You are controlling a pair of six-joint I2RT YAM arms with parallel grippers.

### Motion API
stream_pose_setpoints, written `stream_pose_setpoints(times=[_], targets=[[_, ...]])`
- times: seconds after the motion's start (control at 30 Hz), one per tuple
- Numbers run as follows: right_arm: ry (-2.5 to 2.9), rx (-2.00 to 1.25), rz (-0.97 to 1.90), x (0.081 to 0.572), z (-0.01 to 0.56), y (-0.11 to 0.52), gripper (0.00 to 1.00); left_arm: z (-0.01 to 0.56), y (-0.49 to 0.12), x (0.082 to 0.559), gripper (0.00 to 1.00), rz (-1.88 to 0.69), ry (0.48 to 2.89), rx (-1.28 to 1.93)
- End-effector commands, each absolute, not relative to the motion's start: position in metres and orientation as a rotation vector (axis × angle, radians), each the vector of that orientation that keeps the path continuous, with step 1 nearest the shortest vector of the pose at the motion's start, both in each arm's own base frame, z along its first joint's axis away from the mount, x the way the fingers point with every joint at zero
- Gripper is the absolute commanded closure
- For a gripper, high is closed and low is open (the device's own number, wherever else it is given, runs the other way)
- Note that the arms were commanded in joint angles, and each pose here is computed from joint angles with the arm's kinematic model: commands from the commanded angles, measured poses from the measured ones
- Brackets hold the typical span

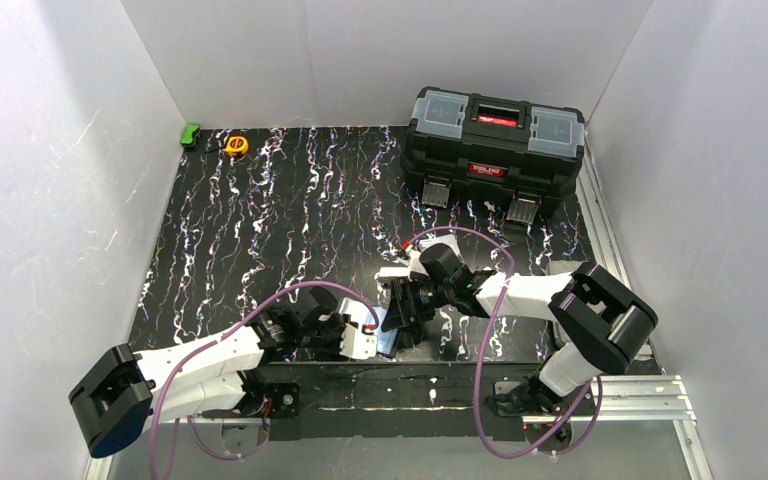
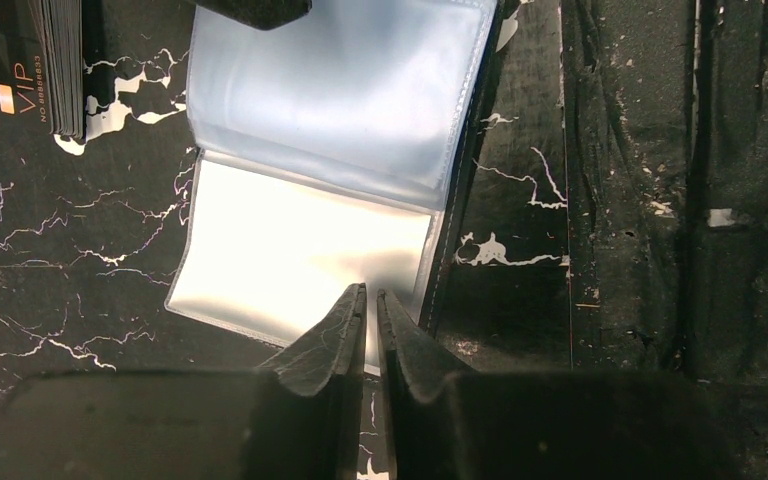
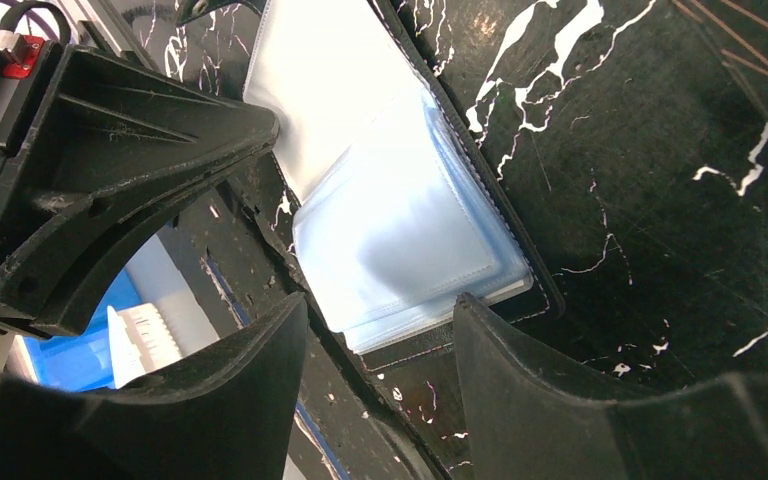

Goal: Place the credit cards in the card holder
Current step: Open the card holder at the center of the board.

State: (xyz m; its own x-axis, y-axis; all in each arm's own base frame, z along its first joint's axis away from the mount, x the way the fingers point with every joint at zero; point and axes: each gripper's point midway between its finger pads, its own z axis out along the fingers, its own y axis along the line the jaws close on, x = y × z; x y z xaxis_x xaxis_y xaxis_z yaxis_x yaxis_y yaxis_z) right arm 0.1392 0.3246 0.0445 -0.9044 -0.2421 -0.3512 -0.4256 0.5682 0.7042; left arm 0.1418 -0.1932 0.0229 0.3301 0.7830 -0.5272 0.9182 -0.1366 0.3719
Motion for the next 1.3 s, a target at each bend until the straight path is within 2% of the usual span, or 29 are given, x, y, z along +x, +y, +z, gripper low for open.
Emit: stream_pose_setpoints(times=[0.0, 1.0, 1.27], targets=[[2.508, -0.590, 1.304, 0.148, 0.061, 0.339, 0.38, 0.022, -0.192, 0.139, 0.92, -0.276, 1.486, 1.957], [2.385, -0.669, 1.426, 0.152, 0.085, 0.361, 0.40, 0.023, -0.192, 0.139, 0.93, -0.276, 1.472, 1.947], [2.462, -0.633, 1.325, 0.155, 0.067, 0.351, 0.41, 0.024, -0.192, 0.139, 0.94, -0.275, 1.471, 1.947]])
